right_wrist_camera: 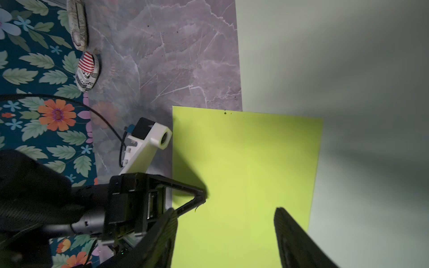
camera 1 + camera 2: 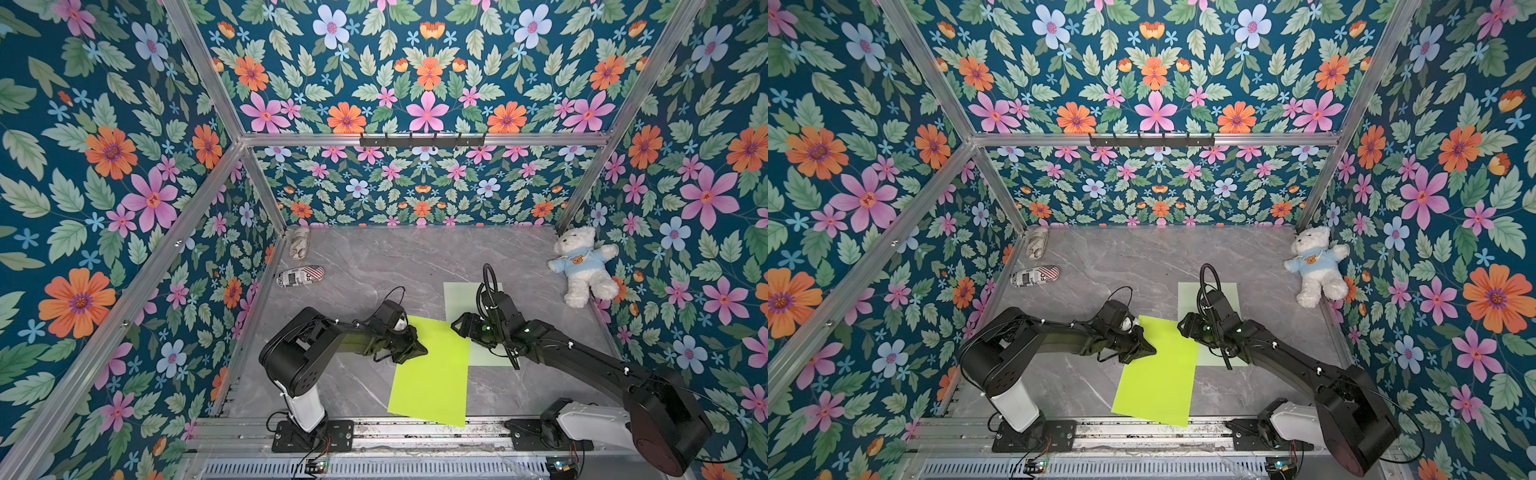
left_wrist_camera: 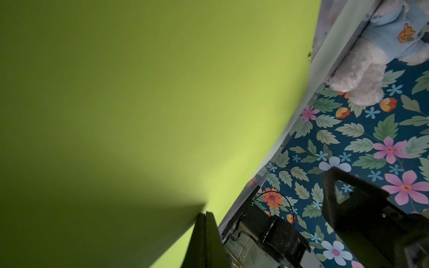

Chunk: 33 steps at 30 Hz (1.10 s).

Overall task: Fold the rectangular paper in half along the long edge
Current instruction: Move the paper to the center of the board.

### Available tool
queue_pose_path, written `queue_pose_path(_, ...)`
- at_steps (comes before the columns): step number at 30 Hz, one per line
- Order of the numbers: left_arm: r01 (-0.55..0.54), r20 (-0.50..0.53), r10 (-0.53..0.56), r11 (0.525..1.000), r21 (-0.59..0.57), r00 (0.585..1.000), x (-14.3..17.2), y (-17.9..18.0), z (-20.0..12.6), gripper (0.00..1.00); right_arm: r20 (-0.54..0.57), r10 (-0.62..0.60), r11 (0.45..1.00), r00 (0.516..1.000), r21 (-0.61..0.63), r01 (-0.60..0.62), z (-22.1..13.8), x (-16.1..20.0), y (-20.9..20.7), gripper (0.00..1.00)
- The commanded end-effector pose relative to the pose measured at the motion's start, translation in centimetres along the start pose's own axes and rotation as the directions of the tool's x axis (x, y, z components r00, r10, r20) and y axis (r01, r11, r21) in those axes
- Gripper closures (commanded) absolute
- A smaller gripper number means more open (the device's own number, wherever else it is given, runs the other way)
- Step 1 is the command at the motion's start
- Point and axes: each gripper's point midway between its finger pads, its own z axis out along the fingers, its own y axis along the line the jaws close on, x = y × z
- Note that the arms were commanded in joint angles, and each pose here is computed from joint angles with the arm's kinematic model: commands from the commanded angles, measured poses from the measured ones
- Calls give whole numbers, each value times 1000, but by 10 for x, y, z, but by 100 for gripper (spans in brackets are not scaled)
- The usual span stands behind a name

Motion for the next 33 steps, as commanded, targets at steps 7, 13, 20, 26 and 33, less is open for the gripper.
queue_pose_path(7,107,219,-41,949,-295,975,-46,81,-36,100,3,24,999,1000,-30,-24,-1,-8,-9,30)
queue_pose_path(13,97,304,9,938,-332,953,-74,83,-57,100,-61,23,989,998,-143,-31,9,-1,6,29)
queue_pose_path(20,126,366,5,935,-331,930,-100,92,-67,100,-118,19,974,993,-221,-45,22,-1,24,28)
queue_pose_path(26,135,371,-6,937,-322,928,-107,99,-66,100,-135,6,971,991,-234,-38,36,-5,33,28)
queue_pose_path(33,133,387,3,937,-324,922,-117,99,-68,100,-179,-2,975,984,-218,-38,61,1,34,28)
